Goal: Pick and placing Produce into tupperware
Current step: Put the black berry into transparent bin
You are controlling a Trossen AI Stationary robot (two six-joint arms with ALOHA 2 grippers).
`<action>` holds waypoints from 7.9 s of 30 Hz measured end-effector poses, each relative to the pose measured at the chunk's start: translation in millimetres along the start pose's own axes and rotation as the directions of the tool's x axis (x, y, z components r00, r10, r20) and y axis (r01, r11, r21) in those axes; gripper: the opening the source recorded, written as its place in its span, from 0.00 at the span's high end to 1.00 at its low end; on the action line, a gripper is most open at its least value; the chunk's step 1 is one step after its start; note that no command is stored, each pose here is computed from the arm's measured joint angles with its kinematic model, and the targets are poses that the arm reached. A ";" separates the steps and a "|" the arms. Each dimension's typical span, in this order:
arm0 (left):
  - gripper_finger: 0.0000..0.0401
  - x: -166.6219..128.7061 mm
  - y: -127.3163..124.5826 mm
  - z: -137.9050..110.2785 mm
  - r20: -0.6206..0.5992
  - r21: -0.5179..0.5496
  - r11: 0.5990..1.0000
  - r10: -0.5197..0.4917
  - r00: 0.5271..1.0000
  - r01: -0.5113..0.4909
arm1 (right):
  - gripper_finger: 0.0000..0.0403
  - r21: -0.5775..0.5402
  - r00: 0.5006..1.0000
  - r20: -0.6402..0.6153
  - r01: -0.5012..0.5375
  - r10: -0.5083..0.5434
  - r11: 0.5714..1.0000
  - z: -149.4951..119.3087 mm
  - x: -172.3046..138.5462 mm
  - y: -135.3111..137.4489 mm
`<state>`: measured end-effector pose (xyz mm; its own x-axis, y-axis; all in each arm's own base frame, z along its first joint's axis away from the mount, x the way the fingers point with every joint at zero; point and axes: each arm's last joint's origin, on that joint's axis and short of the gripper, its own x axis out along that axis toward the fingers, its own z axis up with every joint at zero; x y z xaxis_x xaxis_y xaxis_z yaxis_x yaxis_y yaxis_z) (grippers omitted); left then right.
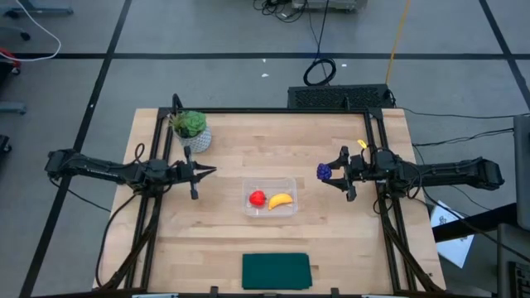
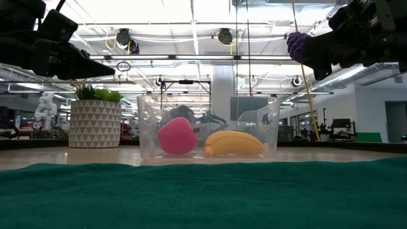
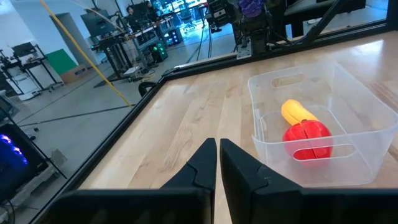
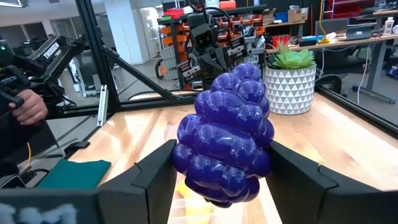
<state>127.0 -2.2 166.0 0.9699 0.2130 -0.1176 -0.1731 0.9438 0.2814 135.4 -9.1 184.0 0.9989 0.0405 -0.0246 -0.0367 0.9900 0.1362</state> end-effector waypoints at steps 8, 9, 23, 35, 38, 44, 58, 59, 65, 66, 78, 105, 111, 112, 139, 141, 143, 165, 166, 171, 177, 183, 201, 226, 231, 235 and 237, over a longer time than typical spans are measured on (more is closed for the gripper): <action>0.94 0.0 0.0 0.0 0.000 0.000 1.000 0.000 1.000 0.000 | 0.49 -0.021 0.999 0.051 -0.004 0.005 1.000 4.9 0.3 0.6; 0.94 0.0 0.0 0.0 0.000 0.001 1.000 0.000 1.000 0.000 | 0.49 -0.023 0.998 0.062 -0.005 0.006 1.000 5.9 0.6 0.6; 0.94 0.0 0.1 0.3 0.003 0.006 1.000 0.001 1.000 -0.001 | 0.50 0.009 0.999 0.040 0.010 -0.010 1.000 14.5 14.8 -1.7; 0.94 0.0 0.1 0.3 0.003 0.002 1.000 0.001 1.000 -0.001 | 0.50 -0.002 0.993 -0.115 0.026 -0.026 1.000 45.5 50.1 -2.7; 0.94 0.0 0.0 0.1 0.001 0.002 1.000 0.000 1.000 0.000 | 0.50 -0.004 0.986 -0.165 0.031 -0.031 1.000 50.2 59.0 -3.3; 0.94 0.0 0.0 0.1 0.001 0.002 1.000 0.000 1.000 0.000 | 0.50 0.025 0.980 -0.196 -0.019 0.023 1.000 60.1 73.1 -5.9; 0.94 0.0 0.0 0.1 0.001 -0.005 1.000 0.000 1.000 0.000 | 0.50 0.112 0.957 -0.275 -0.065 0.093 0.992 64.8 91.8 -25.6; 0.94 0.0 0.1 0.2 0.002 -0.005 1.000 0.000 1.000 0.000 | 0.50 0.109 0.956 -0.278 -0.063 0.091 0.992 65.9 93.1 -26.4; 0.94 0.0 0.1 0.5 0.005 -0.006 1.000 0.001 1.000 -0.001 | 0.50 0.093 0.943 -0.315 -0.082 0.107 0.992 72.7 103.7 -28.9; 0.94 0.0 0.1 0.6 0.006 -0.006 1.000 0.001 1.000 -0.001 | 0.50 0.092 0.940 -0.325 -0.083 0.108 0.992 73.0 106.1 -29.4; 0.94 0.0 0.2 0.8 0.008 -0.013 1.000 0.002 1.000 -0.002 | 0.50 0.137 0.870 -0.457 -0.137 0.186 0.981 84.1 148.3 -36.8; 0.94 0.0 0.4 0.0 -0.002 -0.014 1.000 0.011 1.000 -0.011 | 0.50 0.080 0.739 -0.648 -0.177 0.186 0.981 96.6 189.9 -35.0; 0.94 0.0 0.5 0.0 -0.003 -0.015 1.000 0.016 1.000 -0.016 | 0.50 0.092 0.765 -0.617 -0.165 0.186 0.982 99.8 193.5 -32.3; 0.94 0.0 0.5 0.0 -0.003 -0.015 1.000 0.016 1.000 -0.016 | 0.50 0.091 0.773 -0.609 -0.153 0.177 0.984 99.2 195.9 -32.3; 0.94 -0.1 0.0 -2.2 -0.025 0.005 1.000 0.011 1.000 -0.011 | 0.50 -0.115 0.602 -0.792 -0.312 0.102 0.943 44.7 234.8 -15.3; 0.94 -0.1 -0.1 -2.6 -0.029 0.000 1.000 0.010 1.000 -0.010 | 0.50 -0.141 0.585 -0.806 -0.331 0.086 0.933 42.9 233.6 -12.7; 0.94 -0.1 -0.2 -2.8 -0.031 0.000 1.000 0.010 0.999 -0.010 | 0.50 -0.177 0.574 -0.816 -0.357 0.066 0.917 41.8 232.8 -10.2; 0.94 -0.1 -0.2 -3.0 -0.033 0.000 1.000 0.010 0.999 -0.010 | 0.50 -0.262 0.594 -0.804 -0.409 0.037 0.874 41.7 235.8 -0.9; 0.94 -0.1 -0.2 -3.0 -0.033 0.000 1.000 0.010 0.999 -0.010 | 0.50 -0.257 0.592 -0.805 -0.404 0.037 0.878 40.7 236.1 -1.3; 0.94 0.0 -0.2 -3.0 -0.033 0.000 1.000 0.010 0.999 -0.010 | 0.50 -0.215 0.576 -0.815 -0.398 0.060 0.892 34.2 238.2 -1.8; 0.94 0.0 -0.2 -3.1 -0.034 0.000 1.000 0.010 0.999 -0.010 | 0.50 -0.213 0.570 -0.820 -0.403 0.061 0.890 28.8 240.8 -2.7; 0.94 0.0 -0.3 -3.2 -0.035 0.000 1.000 0.010 0.999 -0.010 | 0.50 -0.214 0.561 -0.826 -0.410 0.060 0.887 26.2 241.2 -2.8; 0.94 -0.1 -0.3 -3.3 -0.036 -0.002 1.000 0.009 0.999 -0.009 | 0.50 -0.291 0.542 -0.840 -0.471 0.013 0.833 21.8 240.0 2.3; 0.94 -0.1 -0.6 -4.7 -0.050 0.005 1.000 0.006 0.999 -0.006 | 0.50 -0.229 0.500 -0.866 -0.405 0.005 0.885 -3.4 248.9 -5.7; 0.94 -0.1 -0.6 -4.7 -0.050 0.005 1.000 0.006 0.999 -0.006 | 0.50 -0.206 0.483 -0.876 -0.371 -0.001 0.906 -3.8 246.8 -10.3; 0.94 -0.1 -0.6 -4.7 -0.050 0.005 1.000 0.006 0.999 -0.005 | 0.50 -0.200 0.486 -0.874 -0.364 0.003 0.910 -3.6 247.0 -11.1; 0.94 -0.1 -0.6 -4.6 -0.049 0.005 1.000 0.006 0.999 -0.006 | 0.50 -0.200 0.486 -0.874 -0.363 0.002 0.910 -3.5 247.0 -11.5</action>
<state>126.1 -1.7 161.4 0.9593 0.2307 -0.1629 -0.1778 0.9415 0.2865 382.4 -10.0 172.9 0.4594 0.1398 -0.8772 -0.4019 0.9134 -0.0650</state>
